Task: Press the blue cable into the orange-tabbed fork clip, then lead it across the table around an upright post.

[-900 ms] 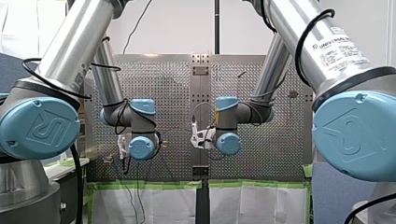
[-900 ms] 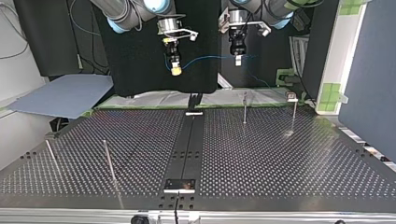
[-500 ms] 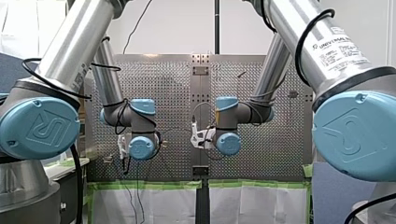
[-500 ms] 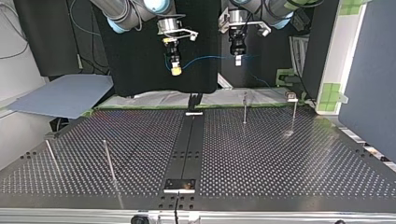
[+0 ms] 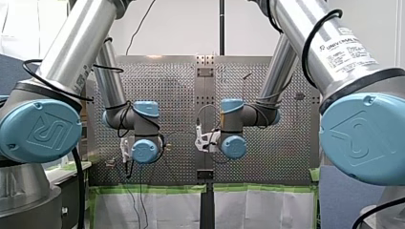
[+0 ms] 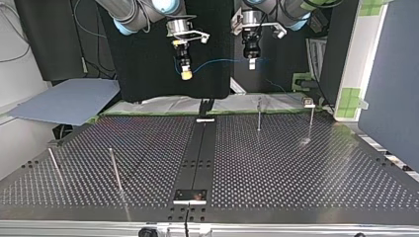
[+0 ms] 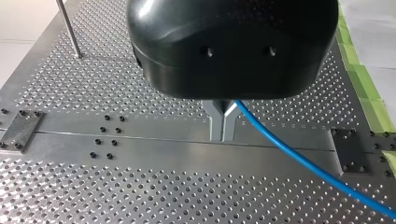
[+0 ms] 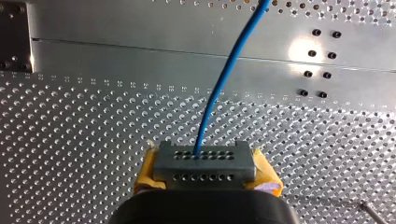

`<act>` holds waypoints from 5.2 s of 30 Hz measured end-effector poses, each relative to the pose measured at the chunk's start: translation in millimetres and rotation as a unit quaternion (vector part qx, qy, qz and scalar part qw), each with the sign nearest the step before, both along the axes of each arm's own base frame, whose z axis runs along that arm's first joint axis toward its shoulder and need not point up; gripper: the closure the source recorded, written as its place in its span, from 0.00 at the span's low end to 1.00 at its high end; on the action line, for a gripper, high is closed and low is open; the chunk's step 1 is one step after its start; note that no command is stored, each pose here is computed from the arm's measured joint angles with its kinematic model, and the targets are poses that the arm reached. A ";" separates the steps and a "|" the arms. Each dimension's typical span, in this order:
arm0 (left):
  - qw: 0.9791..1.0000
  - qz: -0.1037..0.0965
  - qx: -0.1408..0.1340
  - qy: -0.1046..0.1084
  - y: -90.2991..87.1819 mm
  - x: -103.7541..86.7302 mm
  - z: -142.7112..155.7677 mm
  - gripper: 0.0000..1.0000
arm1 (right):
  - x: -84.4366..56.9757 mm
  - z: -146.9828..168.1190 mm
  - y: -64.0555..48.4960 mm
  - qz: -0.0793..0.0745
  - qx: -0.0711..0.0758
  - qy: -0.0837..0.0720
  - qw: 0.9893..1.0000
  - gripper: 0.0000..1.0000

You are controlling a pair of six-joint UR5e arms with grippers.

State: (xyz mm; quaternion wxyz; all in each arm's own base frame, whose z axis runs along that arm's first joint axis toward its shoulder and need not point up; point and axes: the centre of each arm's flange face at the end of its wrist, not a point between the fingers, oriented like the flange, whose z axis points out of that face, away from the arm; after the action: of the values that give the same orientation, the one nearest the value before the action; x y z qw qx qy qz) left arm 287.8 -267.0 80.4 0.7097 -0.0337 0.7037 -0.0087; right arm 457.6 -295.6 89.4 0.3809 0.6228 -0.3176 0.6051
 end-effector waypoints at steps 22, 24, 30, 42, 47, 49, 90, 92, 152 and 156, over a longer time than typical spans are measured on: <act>1.000 0.000 0.000 0.000 0.0 0.0 0.0 1.00 | 0.0 0.0 0.0 0.000 0.000 0.000 1.000 1.00; 1.000 0.000 0.000 0.000 0.0 0.0 0.0 1.00 | 0.0 0.0 0.0 0.000 0.000 0.000 1.000 1.00; 1.000 0.000 0.000 0.000 0.0 0.0 0.0 1.00 | 0.0 0.0 0.0 0.000 0.000 0.000 1.000 1.00; 1.000 0.000 0.000 0.000 0.0 0.0 0.0 1.00 | 0.0 0.0 0.0 0.000 0.000 0.000 1.000 1.00; 1.000 0.000 0.000 0.000 0.0 0.0 0.0 1.00 | 0.0 0.0 0.0 0.000 0.000 0.000 1.000 1.00; 1.000 0.000 0.000 0.000 0.0 0.0 0.0 1.00 | 0.0 0.0 0.0 0.000 0.000 0.000 1.000 1.00; 1.000 0.001 0.000 -0.001 0.4 0.6 0.4 1.00 | 0.0 0.0 0.0 0.000 0.000 0.000 1.000 1.00; 1.000 0.001 -0.001 -0.001 0.6 0.8 0.5 1.00 | 0.4 0.2 0.1 0.000 0.000 0.000 1.000 1.00; 0.999 -0.003 -0.020 0.048 18.4 9.6 -12.4 1.00 | 12.5 -24.3 24.2 0.018 0.076 0.052 0.996 1.00; 0.998 -0.005 -0.031 0.048 23.3 15.6 -1.6 1.00 | 20.0 -0.5 12.9 0.025 0.068 0.017 0.997 1.00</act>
State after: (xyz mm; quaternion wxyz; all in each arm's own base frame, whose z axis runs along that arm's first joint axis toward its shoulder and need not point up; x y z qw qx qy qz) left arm 303.4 -243.7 78.8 0.6736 -0.0519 0.7365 -0.0324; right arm 477.6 -282.7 88.9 0.3280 0.6654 -0.3356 0.5805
